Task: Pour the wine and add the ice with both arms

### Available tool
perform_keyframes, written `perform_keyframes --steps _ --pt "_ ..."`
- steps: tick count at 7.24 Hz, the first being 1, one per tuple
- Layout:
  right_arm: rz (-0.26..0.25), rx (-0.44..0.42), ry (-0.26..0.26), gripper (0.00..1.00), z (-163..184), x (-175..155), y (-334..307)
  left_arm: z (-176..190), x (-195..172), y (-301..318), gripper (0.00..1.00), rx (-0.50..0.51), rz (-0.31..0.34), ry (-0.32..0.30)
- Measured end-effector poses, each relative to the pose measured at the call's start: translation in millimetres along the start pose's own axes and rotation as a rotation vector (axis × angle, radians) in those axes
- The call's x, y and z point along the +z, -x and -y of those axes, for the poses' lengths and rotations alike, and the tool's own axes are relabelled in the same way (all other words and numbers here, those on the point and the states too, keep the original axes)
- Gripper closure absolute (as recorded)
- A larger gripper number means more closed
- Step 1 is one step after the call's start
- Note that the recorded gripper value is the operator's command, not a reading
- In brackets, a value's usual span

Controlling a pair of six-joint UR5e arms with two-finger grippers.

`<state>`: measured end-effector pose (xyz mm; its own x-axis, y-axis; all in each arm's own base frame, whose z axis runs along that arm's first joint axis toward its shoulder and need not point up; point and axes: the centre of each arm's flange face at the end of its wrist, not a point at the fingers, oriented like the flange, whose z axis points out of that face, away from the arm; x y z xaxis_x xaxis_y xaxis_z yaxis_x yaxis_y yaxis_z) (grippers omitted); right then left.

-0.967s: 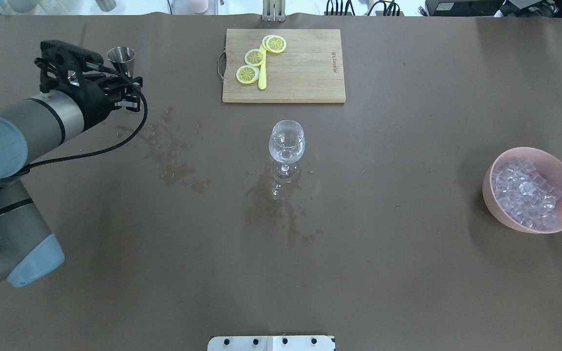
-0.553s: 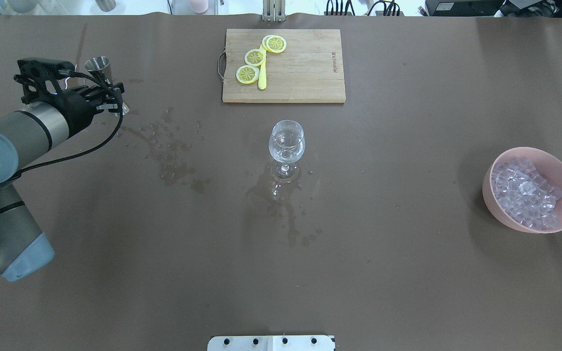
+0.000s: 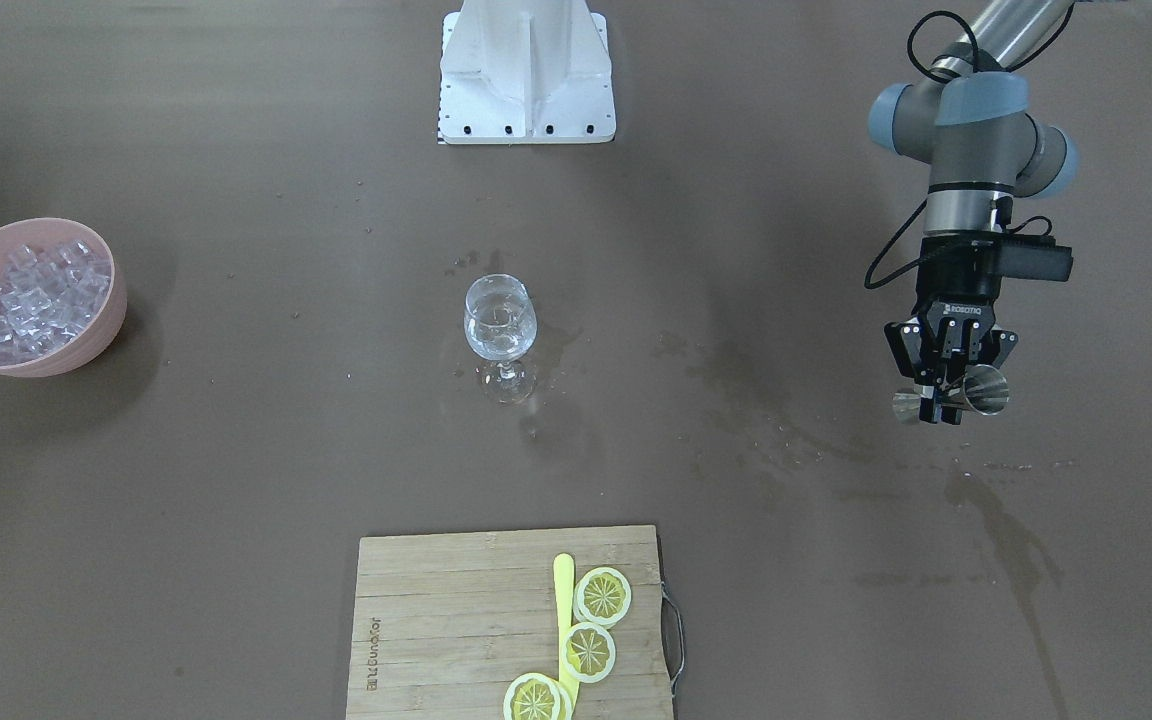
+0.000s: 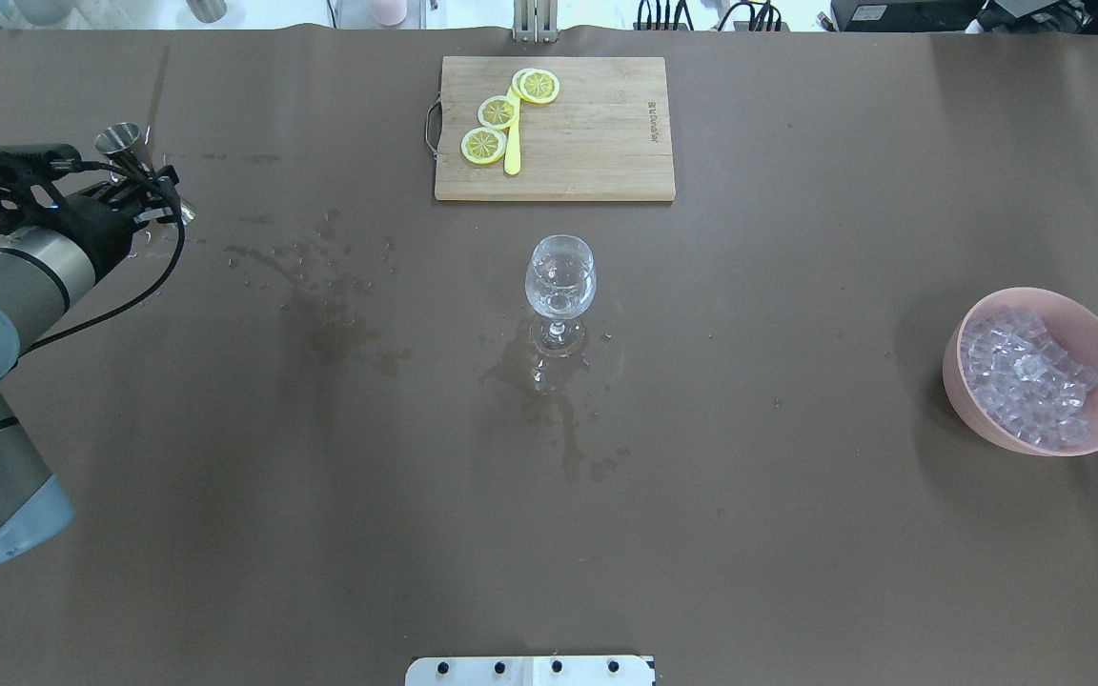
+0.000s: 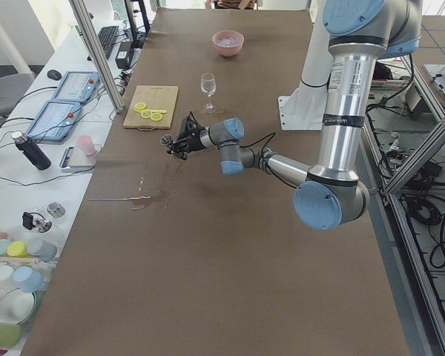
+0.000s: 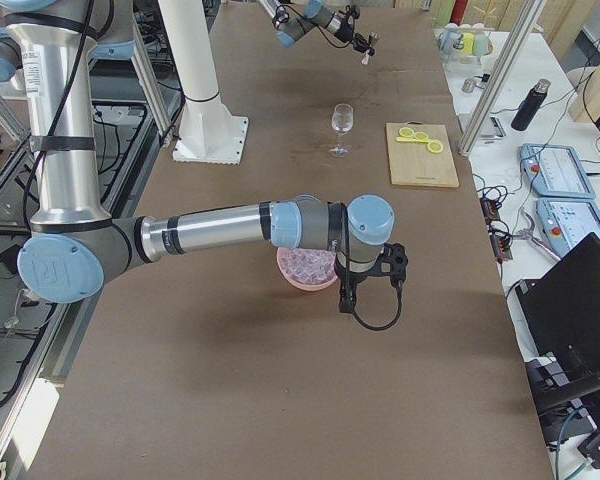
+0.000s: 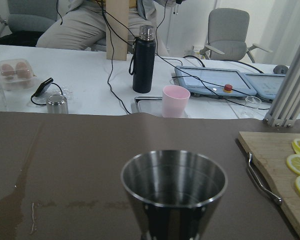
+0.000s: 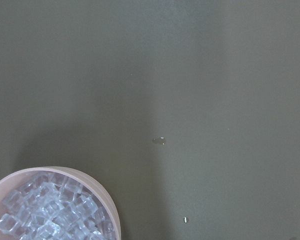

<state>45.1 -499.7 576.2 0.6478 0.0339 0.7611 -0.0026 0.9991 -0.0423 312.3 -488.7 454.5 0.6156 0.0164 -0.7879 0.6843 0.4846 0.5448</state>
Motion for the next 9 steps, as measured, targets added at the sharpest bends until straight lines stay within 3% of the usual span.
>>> perform_keyframes --steps 4,9 --pt "0.0 0.0 0.001 0.0 0.5 0.8 -0.4 -34.0 13.8 15.8 1.0 0.01 0.098 -0.105" --pt "-0.001 0.002 0.005 0.0 0.6 2.2 -1.4 -94.7 7.3 -8.8 1.0 0.025 0.08 -0.152"
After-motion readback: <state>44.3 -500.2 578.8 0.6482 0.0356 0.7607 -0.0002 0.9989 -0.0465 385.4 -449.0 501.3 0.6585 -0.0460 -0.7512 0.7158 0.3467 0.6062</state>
